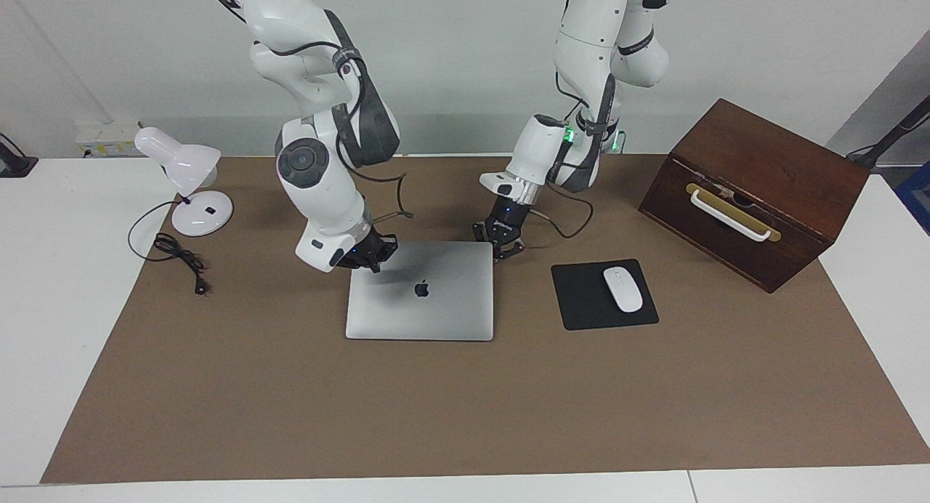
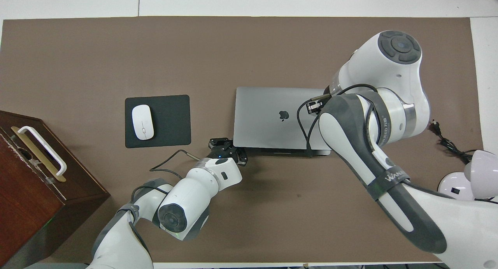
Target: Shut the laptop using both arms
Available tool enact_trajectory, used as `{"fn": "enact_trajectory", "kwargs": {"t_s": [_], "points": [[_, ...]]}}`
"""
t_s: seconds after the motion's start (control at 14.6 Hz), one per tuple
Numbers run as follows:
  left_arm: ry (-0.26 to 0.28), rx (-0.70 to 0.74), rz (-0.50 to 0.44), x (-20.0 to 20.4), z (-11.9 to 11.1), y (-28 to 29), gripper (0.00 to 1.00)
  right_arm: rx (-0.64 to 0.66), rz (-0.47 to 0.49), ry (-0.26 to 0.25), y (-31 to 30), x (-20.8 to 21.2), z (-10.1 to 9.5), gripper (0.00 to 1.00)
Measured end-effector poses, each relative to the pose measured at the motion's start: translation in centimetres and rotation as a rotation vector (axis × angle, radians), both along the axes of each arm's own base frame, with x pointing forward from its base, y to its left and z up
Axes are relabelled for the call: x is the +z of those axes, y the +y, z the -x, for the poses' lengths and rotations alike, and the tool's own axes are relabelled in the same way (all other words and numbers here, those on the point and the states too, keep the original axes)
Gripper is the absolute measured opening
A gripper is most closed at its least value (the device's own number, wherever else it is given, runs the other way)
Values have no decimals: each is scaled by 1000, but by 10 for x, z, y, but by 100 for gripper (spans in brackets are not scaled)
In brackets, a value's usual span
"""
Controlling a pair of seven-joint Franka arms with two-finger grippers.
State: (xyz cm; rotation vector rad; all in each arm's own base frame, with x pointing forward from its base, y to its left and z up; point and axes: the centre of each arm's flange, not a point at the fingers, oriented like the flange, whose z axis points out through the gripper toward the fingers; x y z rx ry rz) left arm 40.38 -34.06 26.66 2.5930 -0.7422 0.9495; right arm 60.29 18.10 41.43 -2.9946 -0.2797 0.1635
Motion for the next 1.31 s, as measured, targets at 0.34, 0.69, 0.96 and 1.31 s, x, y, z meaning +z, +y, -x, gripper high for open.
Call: {"fn": "enact_trajectory", "kwargs": {"t_s": [0.34, 0.69, 0.96, 1.31], "points": [[0, 5, 3, 1, -1, 1, 1, -22, 1, -8, -23, 51, 10, 1], [21, 6, -11, 11, -3, 1, 1, -39, 43, -28, -55, 107, 31, 1], [66, -3, -43, 28, -1, 1, 1, -53, 68, -35, -73, 133, 44, 1], [110, -15, -82, 17, 20, 13, 1, -67, 82, 9, -94, 156, 66, 25]]}}
